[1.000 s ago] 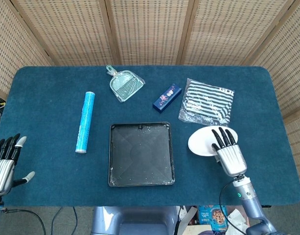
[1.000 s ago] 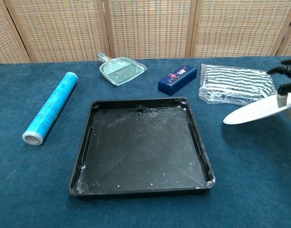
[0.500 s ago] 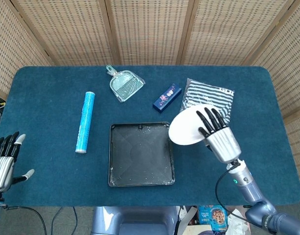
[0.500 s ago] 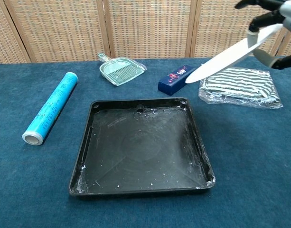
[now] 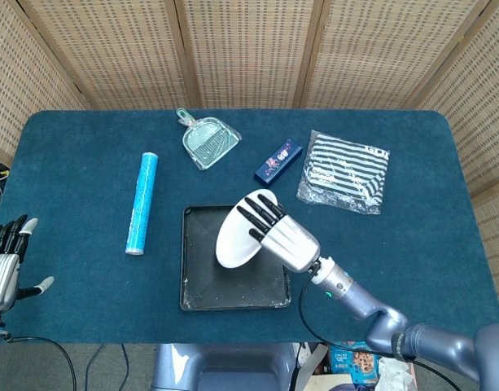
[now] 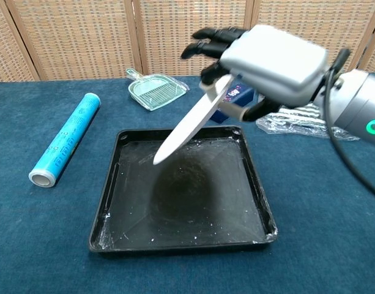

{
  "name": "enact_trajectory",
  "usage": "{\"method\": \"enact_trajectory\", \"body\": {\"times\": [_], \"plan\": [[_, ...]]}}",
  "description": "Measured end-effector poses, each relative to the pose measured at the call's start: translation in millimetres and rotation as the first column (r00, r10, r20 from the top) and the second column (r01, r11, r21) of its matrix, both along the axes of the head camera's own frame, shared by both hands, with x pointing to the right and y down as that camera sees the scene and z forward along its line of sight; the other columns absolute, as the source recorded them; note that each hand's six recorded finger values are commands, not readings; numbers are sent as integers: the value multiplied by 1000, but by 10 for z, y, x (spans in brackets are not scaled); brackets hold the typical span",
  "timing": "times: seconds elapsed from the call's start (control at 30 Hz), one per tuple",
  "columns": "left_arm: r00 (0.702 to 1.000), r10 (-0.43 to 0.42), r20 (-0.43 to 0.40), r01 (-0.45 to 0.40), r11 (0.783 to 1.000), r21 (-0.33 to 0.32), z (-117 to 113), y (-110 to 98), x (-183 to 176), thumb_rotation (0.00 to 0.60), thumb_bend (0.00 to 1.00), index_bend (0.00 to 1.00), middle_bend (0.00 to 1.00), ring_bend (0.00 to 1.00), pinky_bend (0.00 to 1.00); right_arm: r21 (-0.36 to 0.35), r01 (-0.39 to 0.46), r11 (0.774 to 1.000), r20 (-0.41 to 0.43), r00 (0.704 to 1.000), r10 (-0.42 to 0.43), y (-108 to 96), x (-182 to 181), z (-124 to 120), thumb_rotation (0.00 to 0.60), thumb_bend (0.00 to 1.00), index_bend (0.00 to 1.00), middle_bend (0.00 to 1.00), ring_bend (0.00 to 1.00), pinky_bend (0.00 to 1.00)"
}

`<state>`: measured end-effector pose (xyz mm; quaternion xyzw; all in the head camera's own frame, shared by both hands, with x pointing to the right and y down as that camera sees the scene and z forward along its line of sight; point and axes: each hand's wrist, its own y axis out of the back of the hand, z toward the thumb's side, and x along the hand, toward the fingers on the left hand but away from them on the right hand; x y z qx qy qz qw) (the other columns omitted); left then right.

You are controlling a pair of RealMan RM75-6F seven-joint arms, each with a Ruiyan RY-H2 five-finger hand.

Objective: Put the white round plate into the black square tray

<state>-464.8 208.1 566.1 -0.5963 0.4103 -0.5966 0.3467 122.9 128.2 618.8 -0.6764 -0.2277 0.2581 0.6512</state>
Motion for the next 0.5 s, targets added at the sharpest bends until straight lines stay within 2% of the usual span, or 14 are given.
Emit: {"method": "enact_trajectory", "body": {"times": [0.2,0.23,0.27,0.33,0.4,0.47,0.5], "plan": [[1000,-6,3,6,1000,-11,28,-17,-20,600,0,0,0,0,0,-17,88,996,15,996,-88,179,-256,134,600,468,588,129,0,137],[1000,-5,4,5,1000,-12,31,-18,-19,600,0,0,0,0,0,-21,100,995,19,995,-99,199,-294,153,600,444,580,129,0,137],[1000,-4,4,4,1000,-13,35,-17,-16,600,0,0,0,0,0,-24,106,994,22,994,-106,212,-320,167,600,375,542,129,0,137],[1000,-4,5,4,1000,-13,38,-16,-14,600,0,0,0,0,0,-36,115,993,29,993,-114,227,-372,197,600,175,374,116,0,137],[1000,-3,6,3,1000,-14,41,-15,-10,600,0,0,0,0,0,-49,112,993,30,993,-111,223,-388,217,600,12,90,40,0,100],[1000,-1,9,1,1000,-16,47,-11,-5,600,0,0,0,0,0,-69,102,992,22,995,-101,213,-388,249,600,0,0,0,0,41],[1000,-1,10,1,1000,-17,51,-9,-3,600,0,0,0,0,0,-79,97,992,15,995,-96,210,-385,266,600,0,0,0,0,22]]}}
